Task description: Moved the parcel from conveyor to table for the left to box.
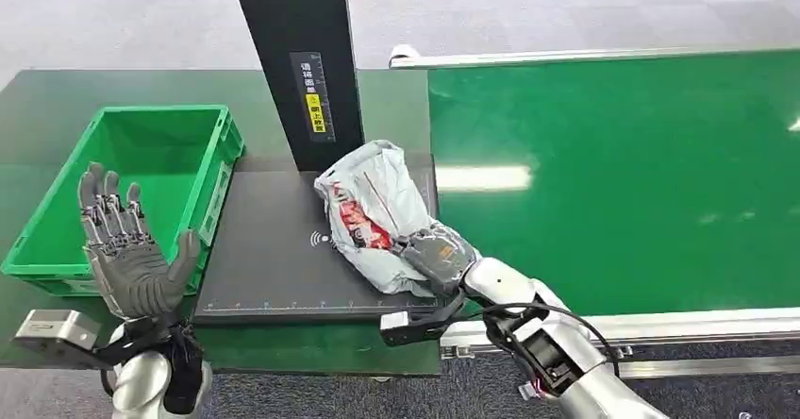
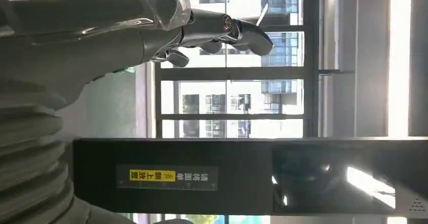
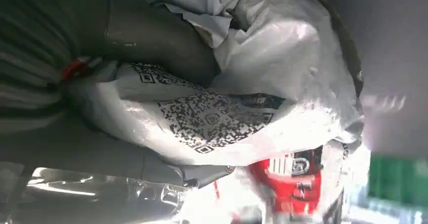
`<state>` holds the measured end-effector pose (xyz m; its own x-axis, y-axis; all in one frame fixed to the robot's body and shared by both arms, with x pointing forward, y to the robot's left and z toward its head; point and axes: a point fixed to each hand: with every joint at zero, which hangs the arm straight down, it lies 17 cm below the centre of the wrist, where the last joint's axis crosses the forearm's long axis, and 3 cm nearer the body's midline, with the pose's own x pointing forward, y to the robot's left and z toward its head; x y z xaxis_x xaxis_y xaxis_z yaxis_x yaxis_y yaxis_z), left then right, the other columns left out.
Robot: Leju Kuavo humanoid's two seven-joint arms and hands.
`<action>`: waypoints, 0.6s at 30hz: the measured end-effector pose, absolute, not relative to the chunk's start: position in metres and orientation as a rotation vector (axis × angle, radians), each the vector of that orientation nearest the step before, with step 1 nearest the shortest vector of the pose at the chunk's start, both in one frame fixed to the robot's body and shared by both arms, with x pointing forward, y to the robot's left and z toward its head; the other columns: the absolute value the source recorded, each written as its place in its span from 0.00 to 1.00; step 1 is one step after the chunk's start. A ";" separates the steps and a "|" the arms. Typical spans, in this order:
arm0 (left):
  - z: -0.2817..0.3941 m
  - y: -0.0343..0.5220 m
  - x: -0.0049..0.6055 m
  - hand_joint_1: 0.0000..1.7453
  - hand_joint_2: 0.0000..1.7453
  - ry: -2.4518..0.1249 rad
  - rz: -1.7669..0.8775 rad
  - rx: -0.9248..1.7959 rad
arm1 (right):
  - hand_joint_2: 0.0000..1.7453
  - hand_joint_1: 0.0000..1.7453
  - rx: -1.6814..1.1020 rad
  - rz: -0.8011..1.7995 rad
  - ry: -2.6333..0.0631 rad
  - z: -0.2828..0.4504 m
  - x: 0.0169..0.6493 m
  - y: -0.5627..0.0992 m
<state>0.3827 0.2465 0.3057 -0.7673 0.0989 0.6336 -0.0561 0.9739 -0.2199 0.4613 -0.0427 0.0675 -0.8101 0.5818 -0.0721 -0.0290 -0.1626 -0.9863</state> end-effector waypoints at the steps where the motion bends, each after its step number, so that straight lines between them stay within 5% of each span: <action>1: 0.305 0.246 0.383 0.00 1.00 -2.426 0.293 -0.034 | 1.00 1.00 -0.622 2.033 -1.675 0.062 0.464 -0.045; 10: 0.297 0.244 0.385 0.00 1.00 -2.406 0.290 -0.042 | 1.00 0.99 -0.724 2.044 -1.736 0.065 0.474 -0.043; 11: 0.296 0.244 0.384 0.00 1.00 -2.403 0.290 -0.044 | 1.00 0.68 -0.758 2.030 -1.791 0.073 0.473 -0.040; 12: 0.295 0.244 0.384 0.00 1.00 -2.400 0.288 -0.049 | 1.00 0.97 -0.787 2.002 -1.867 0.083 0.472 -0.036; 14: 0.294 0.243 0.384 0.00 1.00 -2.399 0.287 -0.058 | 1.00 1.00 -0.816 1.946 -1.997 0.104 0.467 -0.026; 16: 0.294 0.242 0.386 0.00 1.00 -2.396 0.289 -0.067 | 1.00 0.93 -0.821 1.903 -2.103 0.120 0.461 -0.017; 17: 0.293 0.242 0.387 0.00 1.00 -2.394 0.293 -0.071 | 1.00 0.87 -0.821 1.878 -2.154 0.128 0.457 -0.013; 18: 0.293 0.241 0.387 0.00 1.00 -2.393 0.292 -0.075 | 1.00 0.40 -0.824 1.853 -2.198 0.135 0.454 -0.010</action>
